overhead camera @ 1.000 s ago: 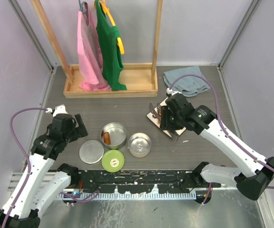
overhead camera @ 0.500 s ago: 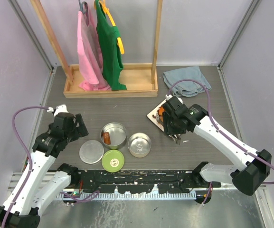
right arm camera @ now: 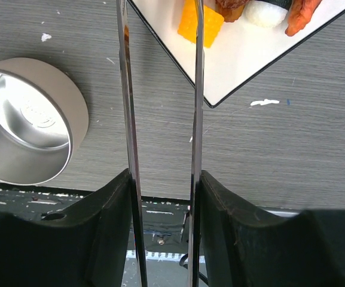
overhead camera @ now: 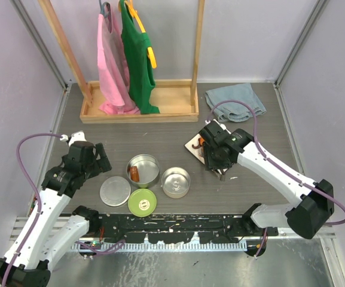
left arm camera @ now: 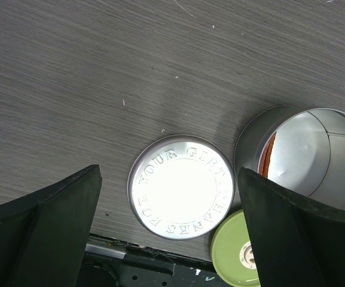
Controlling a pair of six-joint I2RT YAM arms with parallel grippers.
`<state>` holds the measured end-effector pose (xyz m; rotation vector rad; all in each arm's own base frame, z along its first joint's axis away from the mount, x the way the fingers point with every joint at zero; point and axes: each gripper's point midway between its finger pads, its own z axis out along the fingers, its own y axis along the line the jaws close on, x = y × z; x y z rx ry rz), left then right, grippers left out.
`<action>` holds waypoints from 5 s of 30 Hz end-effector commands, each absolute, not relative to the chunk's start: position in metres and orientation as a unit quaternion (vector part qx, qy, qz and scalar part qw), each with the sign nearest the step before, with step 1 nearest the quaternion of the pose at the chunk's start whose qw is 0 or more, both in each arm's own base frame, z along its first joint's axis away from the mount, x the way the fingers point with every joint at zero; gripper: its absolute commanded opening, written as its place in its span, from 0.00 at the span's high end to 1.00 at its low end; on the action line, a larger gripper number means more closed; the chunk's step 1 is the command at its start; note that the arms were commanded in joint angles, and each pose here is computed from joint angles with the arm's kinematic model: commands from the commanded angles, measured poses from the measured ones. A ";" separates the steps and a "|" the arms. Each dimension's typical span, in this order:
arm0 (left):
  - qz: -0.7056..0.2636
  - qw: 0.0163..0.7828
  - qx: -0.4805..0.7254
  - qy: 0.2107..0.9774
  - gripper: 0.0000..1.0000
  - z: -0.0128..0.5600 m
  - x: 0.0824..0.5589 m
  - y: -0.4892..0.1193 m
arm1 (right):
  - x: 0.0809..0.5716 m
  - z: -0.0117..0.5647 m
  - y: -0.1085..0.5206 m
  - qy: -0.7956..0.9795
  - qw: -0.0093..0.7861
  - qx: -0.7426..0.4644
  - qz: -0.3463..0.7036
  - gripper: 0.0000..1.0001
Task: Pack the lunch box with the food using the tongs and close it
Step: Pick up the fake food from the plate, then place the fake food in the packing box, then pick up the fake food from the plate.
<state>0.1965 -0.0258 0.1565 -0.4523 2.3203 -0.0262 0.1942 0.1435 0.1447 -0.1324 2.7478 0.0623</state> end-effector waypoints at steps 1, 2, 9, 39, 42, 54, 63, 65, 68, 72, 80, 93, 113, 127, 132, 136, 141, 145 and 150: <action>-0.021 0.399 -0.187 0.898 0.02 0.167 0.204 -0.028 | 0.207 0.146 0.141 0.976 0.217 -0.034 0.005 0.51; -0.021 0.399 -0.187 0.898 0.02 0.167 0.204 -0.027 | 0.208 0.145 0.141 0.976 0.216 -0.033 0.002 0.51; -0.020 0.397 -0.186 0.898 0.02 0.166 0.204 -0.028 | 0.206 0.144 0.144 0.977 0.211 -0.037 0.008 0.58; -0.023 0.395 -0.185 0.900 0.02 0.166 0.205 -0.029 | 0.185 0.188 0.147 0.965 0.244 -0.022 0.090 0.77; -0.023 0.396 -0.186 0.899 0.02 0.166 0.205 -0.029 | 0.185 0.196 0.149 0.963 0.251 -0.021 0.102 0.77; -0.022 0.396 -0.186 0.899 0.02 0.166 0.204 -0.028 | 0.184 0.231 0.191 0.931 0.277 -0.046 0.235 0.77; -0.022 0.398 -0.188 0.898 0.02 0.167 0.204 -0.028 | 0.177 0.245 0.223 0.909 0.272 -0.078 0.307 0.77; -0.020 0.399 -0.188 0.897 0.02 0.167 0.204 -0.027 | 0.174 0.249 0.235 0.904 0.273 -0.093 0.316 0.77; -0.019 0.400 -0.189 0.896 0.02 0.168 0.204 -0.026 | 0.161 0.248 0.259 0.902 0.262 -0.133 0.315 0.77; -0.020 0.400 -0.189 0.897 0.02 0.168 0.204 -0.027 | 0.148 0.242 0.291 0.901 0.252 -0.175 0.307 0.77; -0.022 0.401 -0.188 0.896 0.02 0.168 0.204 -0.027 | 0.133 0.218 0.328 0.903 0.225 -0.219 0.293 0.76; -0.022 0.399 -0.188 0.897 0.02 0.167 0.204 -0.028 | 0.148 0.177 0.351 0.912 0.208 -0.255 0.246 0.66; -0.023 0.396 -0.187 0.899 0.02 0.166 0.205 -0.029 | 0.175 0.231 0.271 0.920 0.321 -0.155 0.164 0.47; -0.026 0.398 -0.186 0.898 0.02 0.167 0.204 -0.029 | 0.185 0.205 0.132 0.952 0.301 -0.008 0.047 0.50; -0.027 0.397 -0.186 0.899 0.02 0.167 0.204 -0.030 | 0.180 0.192 0.109 0.961 0.276 0.010 0.031 0.51; -0.028 0.397 -0.185 0.899 0.02 0.167 0.204 -0.030 | 0.175 0.180 0.102 0.967 0.252 0.013 0.023 0.52; -0.031 0.398 -0.183 0.899 0.02 0.167 0.204 -0.031 | 0.174 0.170 0.098 0.971 0.238 0.016 0.018 0.54; -0.030 0.397 -0.184 0.899 0.02 0.167 0.204 -0.031 | 0.175 0.162 0.096 0.973 0.229 0.015 0.017 0.55; -0.030 0.396 -0.184 0.899 0.02 0.167 0.205 -0.031 | 0.177 0.153 0.094 0.975 0.222 0.014 0.009 0.55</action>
